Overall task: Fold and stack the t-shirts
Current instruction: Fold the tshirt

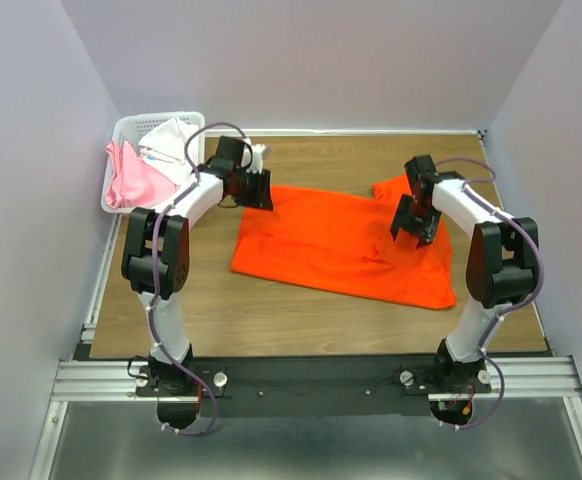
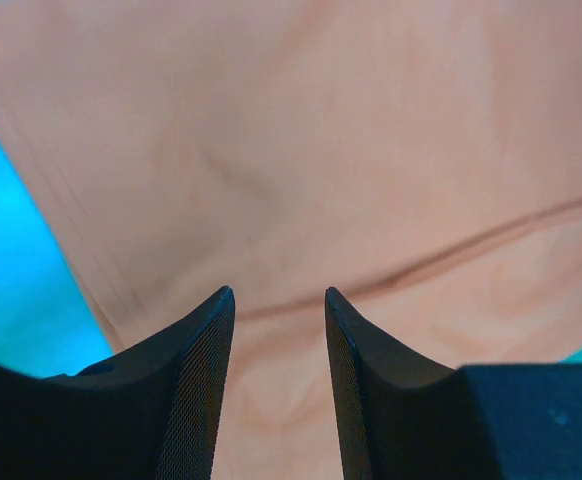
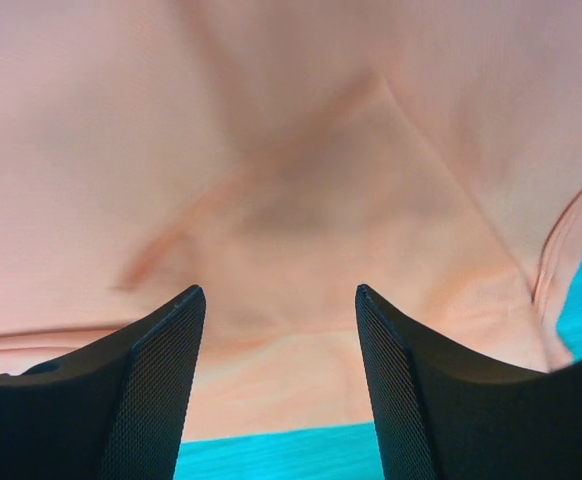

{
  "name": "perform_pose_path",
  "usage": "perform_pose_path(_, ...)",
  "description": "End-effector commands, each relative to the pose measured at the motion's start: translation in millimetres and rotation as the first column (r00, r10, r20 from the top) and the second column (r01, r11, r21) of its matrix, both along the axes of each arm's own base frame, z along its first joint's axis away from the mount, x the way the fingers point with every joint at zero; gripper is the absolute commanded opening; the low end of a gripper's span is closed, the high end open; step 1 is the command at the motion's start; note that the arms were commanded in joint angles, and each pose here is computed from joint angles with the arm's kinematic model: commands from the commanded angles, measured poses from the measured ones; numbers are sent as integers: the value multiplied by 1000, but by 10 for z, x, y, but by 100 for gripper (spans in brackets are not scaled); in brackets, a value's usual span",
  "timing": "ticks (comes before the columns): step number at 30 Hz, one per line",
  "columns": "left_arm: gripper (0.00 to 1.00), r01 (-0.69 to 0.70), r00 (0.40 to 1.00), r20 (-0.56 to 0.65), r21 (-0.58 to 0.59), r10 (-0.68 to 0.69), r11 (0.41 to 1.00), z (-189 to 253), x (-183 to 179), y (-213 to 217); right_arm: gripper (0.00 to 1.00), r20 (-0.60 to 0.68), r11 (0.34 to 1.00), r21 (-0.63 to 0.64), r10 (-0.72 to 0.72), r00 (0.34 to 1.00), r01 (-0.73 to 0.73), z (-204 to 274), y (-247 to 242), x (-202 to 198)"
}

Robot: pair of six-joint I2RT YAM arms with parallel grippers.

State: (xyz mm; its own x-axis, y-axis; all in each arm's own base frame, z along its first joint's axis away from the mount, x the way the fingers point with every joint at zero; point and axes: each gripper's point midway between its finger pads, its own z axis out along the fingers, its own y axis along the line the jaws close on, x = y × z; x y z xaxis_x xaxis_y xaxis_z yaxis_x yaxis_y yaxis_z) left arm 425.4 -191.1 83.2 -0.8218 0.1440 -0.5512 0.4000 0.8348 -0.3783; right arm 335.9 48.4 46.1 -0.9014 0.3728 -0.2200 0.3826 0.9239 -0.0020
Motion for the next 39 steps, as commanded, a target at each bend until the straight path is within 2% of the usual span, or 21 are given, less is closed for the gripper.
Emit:
perform_pose_path(1, 49, -128, 991, 45, 30, 127, 991, 190, 405, 274, 69, 117, 1000, -18, 20, 993, -18, 379, -4, 421)
perform_pose_path(6, 47, -273, 955, 127, 30, 268, 961, 359, 929, 564, 70, 168, 998, -44, 46, 985, -40, 442, -2, 849)
perform_pose_path(15, 45, -327, 937, 153, 61, 315, 943, 174, 1451, 599, 70, 282, 998, -55, 44, 958, -29, 412, -111, 1691)
perform_pose_path(16, 45, -329, 937, 146, 70, 316, 942, 103, 1464, 605, 70, 268, 999, -45, 39, 963, -28, 293, -130, 1747)
perform_pose_path(21, 45, -335, 936, 143, 78, 322, 939, 0, 1520, 612, 70, 334, 999, -41, 40, 942, -28, 317, -290, 2159)
perform_pose_path(25, 45, -332, 937, 136, 70, 321, 941, -73, 1525, 593, 70, 362, 998, -55, 32, 932, -13, 219, -454, 2342)
perform_pose_path(39, 45, -337, 938, 113, 73, 328, 939, -237, 1528, 586, 65, 421, 994, -38, 109, 900, -102, -103, -449, 2726)
